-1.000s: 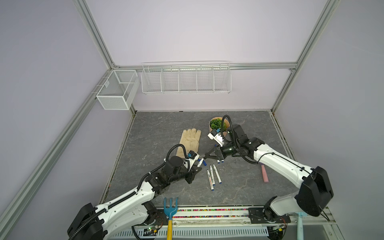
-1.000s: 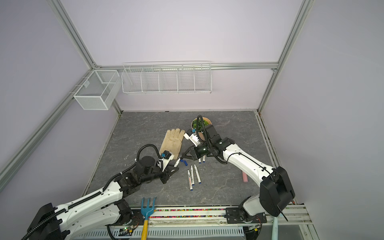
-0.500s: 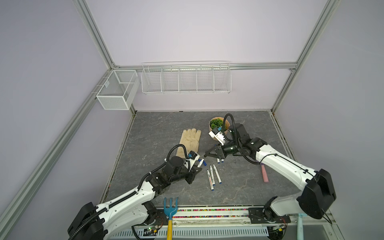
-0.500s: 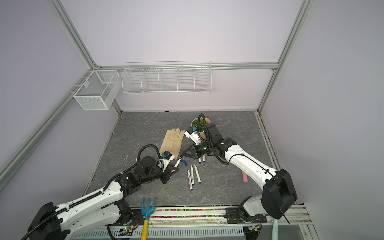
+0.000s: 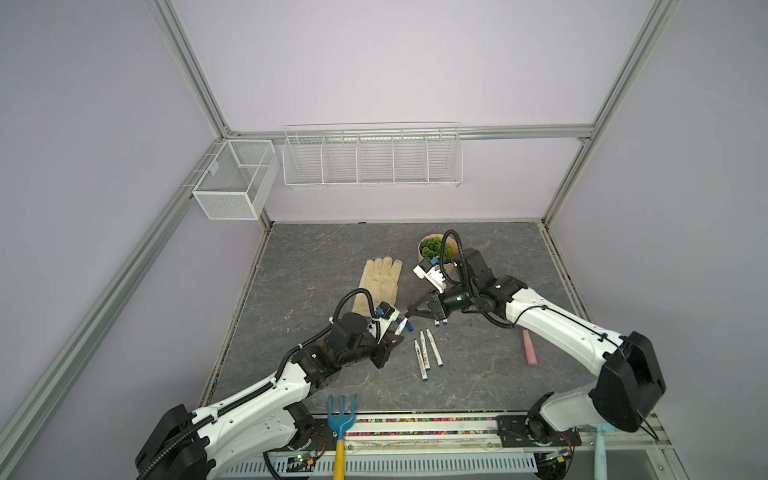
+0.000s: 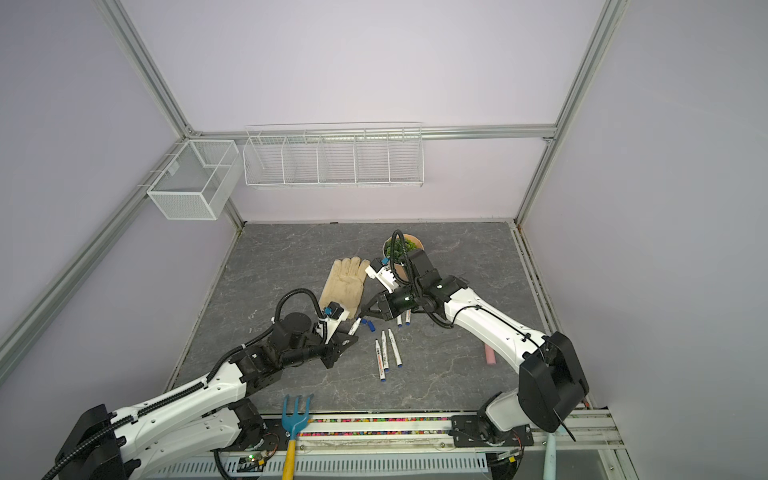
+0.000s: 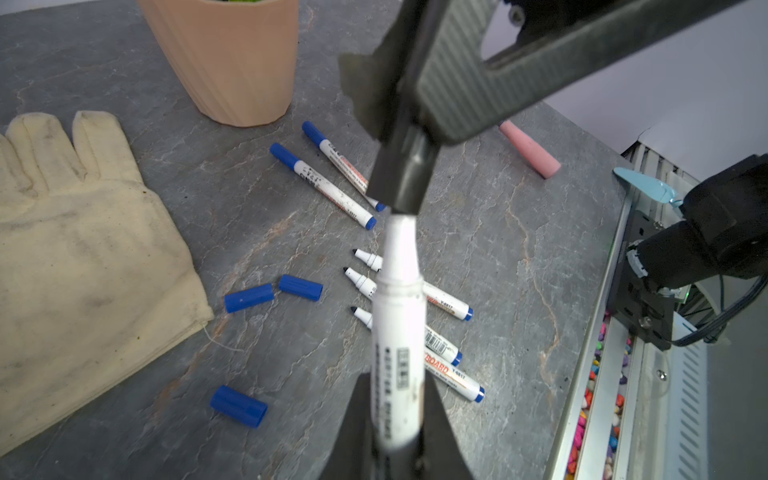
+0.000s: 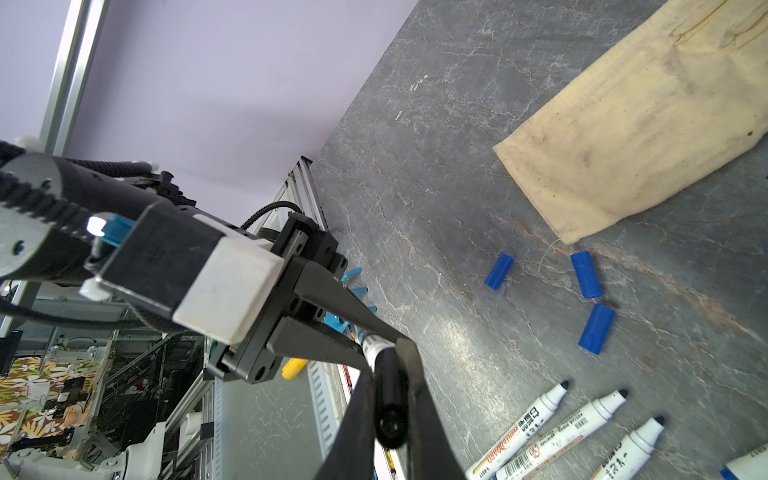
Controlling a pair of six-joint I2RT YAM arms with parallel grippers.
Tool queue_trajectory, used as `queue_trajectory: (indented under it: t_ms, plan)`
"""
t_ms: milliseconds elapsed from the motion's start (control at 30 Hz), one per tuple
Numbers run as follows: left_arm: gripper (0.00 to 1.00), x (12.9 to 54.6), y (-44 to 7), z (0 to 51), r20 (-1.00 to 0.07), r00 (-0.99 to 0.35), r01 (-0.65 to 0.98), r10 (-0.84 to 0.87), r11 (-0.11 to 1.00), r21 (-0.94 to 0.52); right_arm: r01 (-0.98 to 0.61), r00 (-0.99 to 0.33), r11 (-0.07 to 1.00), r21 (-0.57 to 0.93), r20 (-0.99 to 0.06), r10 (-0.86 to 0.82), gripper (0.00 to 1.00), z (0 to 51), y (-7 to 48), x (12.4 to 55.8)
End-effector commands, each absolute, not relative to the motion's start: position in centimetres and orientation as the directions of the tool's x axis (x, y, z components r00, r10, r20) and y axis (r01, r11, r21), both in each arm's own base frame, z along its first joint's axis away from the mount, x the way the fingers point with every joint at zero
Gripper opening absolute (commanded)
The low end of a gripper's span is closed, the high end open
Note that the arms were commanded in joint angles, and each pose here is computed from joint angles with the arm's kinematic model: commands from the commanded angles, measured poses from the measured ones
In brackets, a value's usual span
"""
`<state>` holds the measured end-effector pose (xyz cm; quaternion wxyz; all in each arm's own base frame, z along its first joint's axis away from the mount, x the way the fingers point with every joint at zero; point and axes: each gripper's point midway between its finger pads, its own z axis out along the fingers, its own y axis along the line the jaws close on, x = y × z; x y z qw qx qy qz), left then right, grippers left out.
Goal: Insert the pens into the pen caps
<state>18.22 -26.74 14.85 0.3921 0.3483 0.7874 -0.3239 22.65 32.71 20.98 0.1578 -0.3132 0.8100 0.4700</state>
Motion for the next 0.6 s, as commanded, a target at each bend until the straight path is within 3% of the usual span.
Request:
queue_trajectory:
  t_ms: [0,267,567]
  plan:
    - [0.00,18.1,-26.7,14.8,-0.853,-0.420,0.818,0.309,0.537,-0.208,-0.675,-0.735,0.357,0.645,-0.554,-0.390,0.07,20.6,33.0,22.3]
    - [0.00,18.1,-26.7,15.0,-0.858,-0.407,0.824,0.312,0.532,-0.197,-0.691,-0.716,0.349,0.633,-0.530,-0.455,0.07,19.6,33.2,21.1]
    - [0.00,18.5,-26.5,16.3,-0.897,-0.259,0.849,0.358,0.528,-0.034,-0.628,-0.721,0.210,0.749,-0.459,-0.520,0.07,20.2,34.0,17.8]
